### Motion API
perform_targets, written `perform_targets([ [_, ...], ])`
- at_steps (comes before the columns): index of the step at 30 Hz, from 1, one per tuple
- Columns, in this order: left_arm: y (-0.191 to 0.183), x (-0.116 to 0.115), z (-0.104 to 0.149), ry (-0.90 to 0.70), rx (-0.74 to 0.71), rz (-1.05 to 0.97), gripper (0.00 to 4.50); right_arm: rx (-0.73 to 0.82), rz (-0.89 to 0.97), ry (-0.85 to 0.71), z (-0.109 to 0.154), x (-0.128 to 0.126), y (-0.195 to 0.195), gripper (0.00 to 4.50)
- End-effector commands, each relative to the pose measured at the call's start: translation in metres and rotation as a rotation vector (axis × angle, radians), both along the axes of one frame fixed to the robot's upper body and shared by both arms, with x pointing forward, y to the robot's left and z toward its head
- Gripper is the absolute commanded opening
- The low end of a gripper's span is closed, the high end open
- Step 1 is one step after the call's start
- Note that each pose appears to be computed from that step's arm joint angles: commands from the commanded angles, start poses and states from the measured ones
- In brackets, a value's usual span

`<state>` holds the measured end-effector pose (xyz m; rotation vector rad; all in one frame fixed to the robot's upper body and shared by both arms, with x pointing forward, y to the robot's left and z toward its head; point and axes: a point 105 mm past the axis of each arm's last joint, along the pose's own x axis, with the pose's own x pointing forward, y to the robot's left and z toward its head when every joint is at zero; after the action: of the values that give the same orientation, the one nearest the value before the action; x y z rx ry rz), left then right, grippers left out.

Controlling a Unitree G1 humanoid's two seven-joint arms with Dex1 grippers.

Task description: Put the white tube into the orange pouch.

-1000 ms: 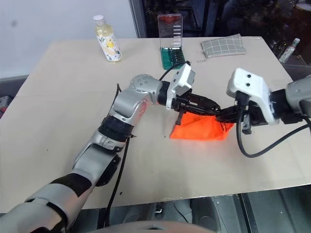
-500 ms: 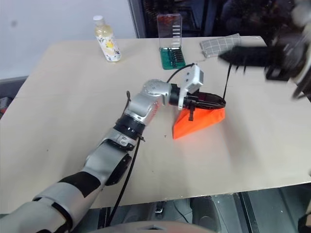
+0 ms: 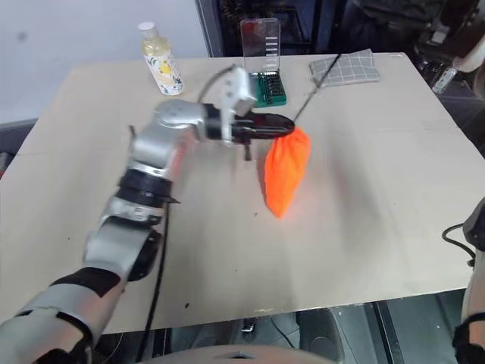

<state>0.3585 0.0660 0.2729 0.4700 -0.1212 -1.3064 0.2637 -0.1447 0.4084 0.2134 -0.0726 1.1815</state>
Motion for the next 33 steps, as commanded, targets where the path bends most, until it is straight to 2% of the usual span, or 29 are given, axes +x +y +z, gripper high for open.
perform_targets([
  [1, 0.032, -0.003, 0.018, -0.028, 0.083, 0.073, 0.21, 0.161, 0.036, -0.226, 0.049, -0.033, -0.01, 0.0],
  [5, 0.016, -0.008, 0.013, -0.037, 0.163, 0.006, 0.21, 0.169, -0.032, -0.199, 0.039, -0.021, -0.018, 0.0],
  [8, -0.018, -0.004, -0.024, 0.026, 0.195, -0.044, 0.21, 0.136, -0.159, -0.16, 0.017, -0.007, -0.03, 0.0],
  [9, -0.031, 0.001, -0.045, 0.041, 0.218, -0.048, 0.21, 0.081, -0.235, -0.139, 0.0, 0.001, -0.036, 0.0],
  [13, -0.059, 0.017, -0.098, 0.069, 0.257, -0.016, 0.21, -0.064, -0.42, -0.082, -0.046, 0.02, -0.049, 0.0],
  [14, -0.066, 0.021, -0.112, 0.071, 0.259, 0.0, 0.21, -0.138, -0.475, -0.073, -0.065, 0.024, -0.052, 0.0],
  [16, -0.077, 0.022, -0.127, 0.079, 0.224, 0.009, 0.21, -0.261, -0.537, -0.062, -0.098, 0.028, -0.056, 0.0],
  [19, -0.086, 0.023, -0.128, 0.101, 0.107, 0.032, 0.21, -0.417, -0.575, -0.061, -0.14, 0.03, -0.059, 0.0],
  [20, -0.086, 0.023, -0.127, 0.131, 0.067, 0.035, 1.01, -0.438, -0.577, -0.061, -0.148, 0.029, -0.06, 0.52],
  [21, -0.08, 0.019, -0.127, 0.145, 0.03, 0.03, 1.22, -0.467, -0.582, -0.051, -0.161, 0.028, -0.062, 0.67],
  [22, -0.073, 0.013, -0.123, 0.169, -0.028, 0.023, 1.66, -0.51, -0.593, -0.041, -0.175, 0.027, -0.066, 1.03],
  [25, -0.042, -0.011, -0.105, 0.173, -0.153, -0.001, 3.19, -0.682, -0.601, -0.024, -0.217, 0.016, -0.083, 2.57],
  [26, -0.031, -0.018, -0.1, 0.17, -0.173, 0.011, 3.53, -0.709, -0.59, -0.02, -0.226, 0.011, -0.088, 2.89],
  [27, -0.016, -0.023, -0.095, 0.17, -0.195, 0.046, 4.02, -0.724, -0.576, -0.023, -0.231, 0.005, -0.092, 3.4],
  [28, -0.002, -0.027, -0.09, 0.177, -0.223, 0.084, 4.5, -0.728, -0.566, -0.026, -0.234, -0.001, -0.096, 4.1],
  [29, 0.008, -0.03, -0.084, 0.174, -0.245, 0.114, 4.5, -0.732, -0.561, -0.033, -0.236, -0.006, -0.1, 4.47],
  [33, 0.067, -0.046, -0.072, 0.157, -0.272, 0.28, 4.5, -0.7, -0.506, -0.077, -0.233, -0.034, -0.101, 4.47],
])
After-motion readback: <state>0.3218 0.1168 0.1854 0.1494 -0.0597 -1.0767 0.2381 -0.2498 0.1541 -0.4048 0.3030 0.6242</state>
